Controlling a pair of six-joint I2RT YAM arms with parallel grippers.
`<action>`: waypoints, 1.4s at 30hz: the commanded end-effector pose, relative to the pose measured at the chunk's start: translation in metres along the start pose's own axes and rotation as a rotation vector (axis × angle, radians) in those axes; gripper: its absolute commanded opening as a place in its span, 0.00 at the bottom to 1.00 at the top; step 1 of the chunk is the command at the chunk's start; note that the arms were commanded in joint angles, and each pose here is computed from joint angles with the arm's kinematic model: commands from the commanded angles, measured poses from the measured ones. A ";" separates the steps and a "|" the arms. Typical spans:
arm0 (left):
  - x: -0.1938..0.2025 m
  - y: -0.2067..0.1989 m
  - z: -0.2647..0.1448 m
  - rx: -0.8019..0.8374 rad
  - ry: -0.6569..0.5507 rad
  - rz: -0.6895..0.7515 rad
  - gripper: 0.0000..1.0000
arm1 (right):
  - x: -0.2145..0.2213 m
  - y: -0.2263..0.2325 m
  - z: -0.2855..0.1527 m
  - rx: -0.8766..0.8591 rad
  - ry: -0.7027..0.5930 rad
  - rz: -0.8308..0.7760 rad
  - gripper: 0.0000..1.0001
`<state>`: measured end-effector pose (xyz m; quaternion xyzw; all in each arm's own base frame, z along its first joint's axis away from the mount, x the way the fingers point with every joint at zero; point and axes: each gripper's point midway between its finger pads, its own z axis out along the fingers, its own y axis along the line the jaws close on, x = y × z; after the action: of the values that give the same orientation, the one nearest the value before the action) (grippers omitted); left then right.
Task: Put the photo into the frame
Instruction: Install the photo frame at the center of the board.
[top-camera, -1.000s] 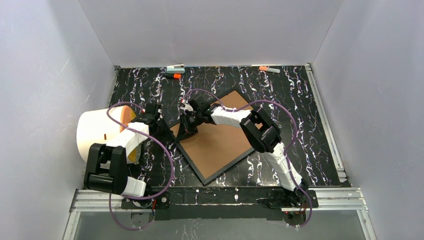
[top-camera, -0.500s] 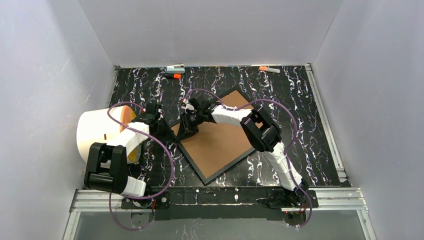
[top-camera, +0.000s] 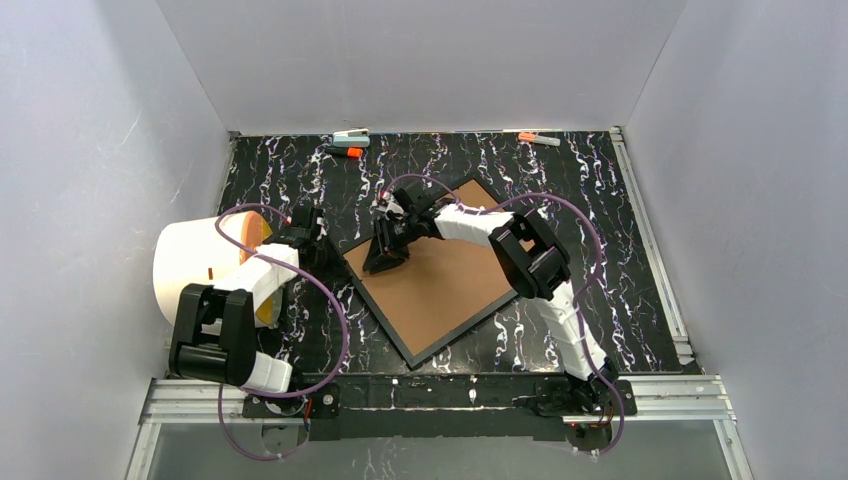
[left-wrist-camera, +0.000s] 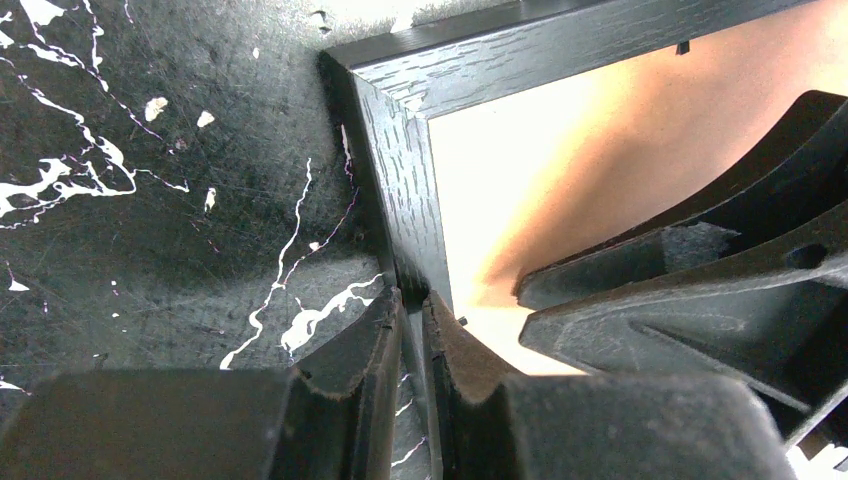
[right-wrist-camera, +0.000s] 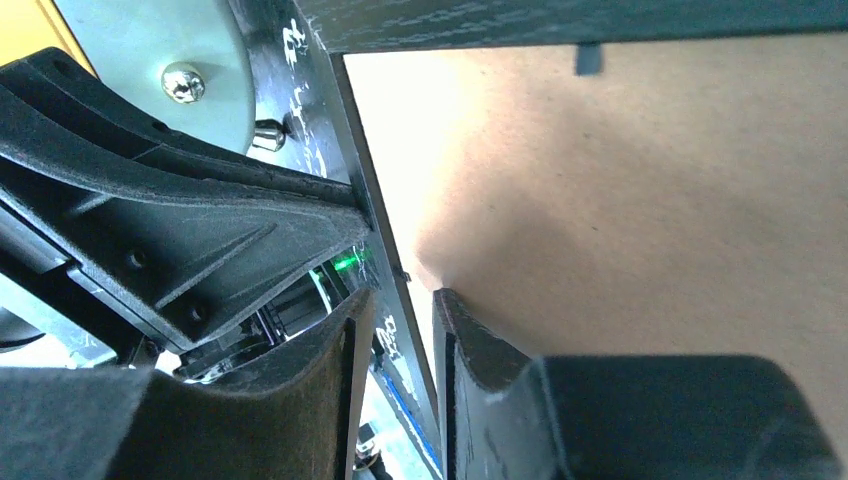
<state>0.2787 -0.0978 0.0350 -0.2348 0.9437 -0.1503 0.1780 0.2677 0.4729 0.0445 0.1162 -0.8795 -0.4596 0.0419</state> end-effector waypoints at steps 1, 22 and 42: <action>0.026 0.050 0.009 -0.196 0.084 0.008 0.11 | 0.025 -0.159 -0.004 0.471 -0.004 0.163 0.41; 0.027 -0.014 0.000 0.177 0.109 0.096 0.57 | 0.094 0.008 -0.044 -0.209 0.113 -0.386 0.26; 0.036 0.007 0.012 0.082 0.146 0.100 0.37 | 0.119 -0.004 -0.016 -0.173 0.267 -0.357 0.22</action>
<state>0.2665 -0.1199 0.0248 -0.1687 0.9480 -0.2229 0.1520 0.1566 0.4302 0.0527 0.3186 -0.7848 -0.5259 0.0778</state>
